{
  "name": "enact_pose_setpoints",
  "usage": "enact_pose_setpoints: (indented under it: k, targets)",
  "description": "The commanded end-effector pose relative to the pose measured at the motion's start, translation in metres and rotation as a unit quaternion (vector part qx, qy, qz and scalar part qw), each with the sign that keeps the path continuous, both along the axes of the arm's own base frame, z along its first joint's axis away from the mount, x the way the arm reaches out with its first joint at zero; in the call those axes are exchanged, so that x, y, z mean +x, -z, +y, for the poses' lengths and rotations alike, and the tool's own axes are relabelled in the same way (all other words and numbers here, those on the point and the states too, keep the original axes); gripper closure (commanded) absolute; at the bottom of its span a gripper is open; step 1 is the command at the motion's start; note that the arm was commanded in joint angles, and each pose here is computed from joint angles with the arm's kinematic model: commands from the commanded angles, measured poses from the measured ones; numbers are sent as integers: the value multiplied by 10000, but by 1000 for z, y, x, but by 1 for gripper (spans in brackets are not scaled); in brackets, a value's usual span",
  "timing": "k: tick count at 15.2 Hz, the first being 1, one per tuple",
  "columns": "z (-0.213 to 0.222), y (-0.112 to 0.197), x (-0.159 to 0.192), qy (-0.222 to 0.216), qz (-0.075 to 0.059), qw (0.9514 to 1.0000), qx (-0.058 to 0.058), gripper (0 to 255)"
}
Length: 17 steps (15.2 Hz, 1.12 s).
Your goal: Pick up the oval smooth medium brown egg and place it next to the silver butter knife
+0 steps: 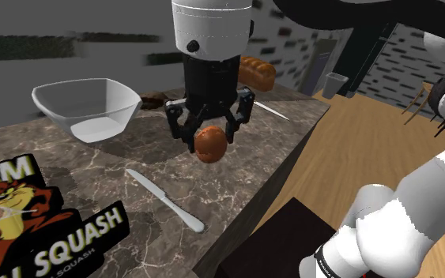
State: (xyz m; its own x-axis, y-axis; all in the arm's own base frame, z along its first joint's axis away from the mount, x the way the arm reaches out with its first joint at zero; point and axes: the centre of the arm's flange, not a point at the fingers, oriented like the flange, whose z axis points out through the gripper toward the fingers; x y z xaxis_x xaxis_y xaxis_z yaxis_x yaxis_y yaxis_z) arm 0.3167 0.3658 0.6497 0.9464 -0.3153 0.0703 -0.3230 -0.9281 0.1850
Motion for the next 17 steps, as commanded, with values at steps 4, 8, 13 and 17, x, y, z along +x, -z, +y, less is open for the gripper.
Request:
enact_pose_setpoints:
  k: [4, 8, 13, 17]
  targets:
    - [50, -1, -42, 10, -1, 10000, 0, 255]
    - [92, -1, -74, 10, -1, 10000, 0, 255]
    - [108, 15, -86, 10, -1, 10000, 0, 255]
    - [108, 36, -86, 10, -1, 10000, 0, 255]
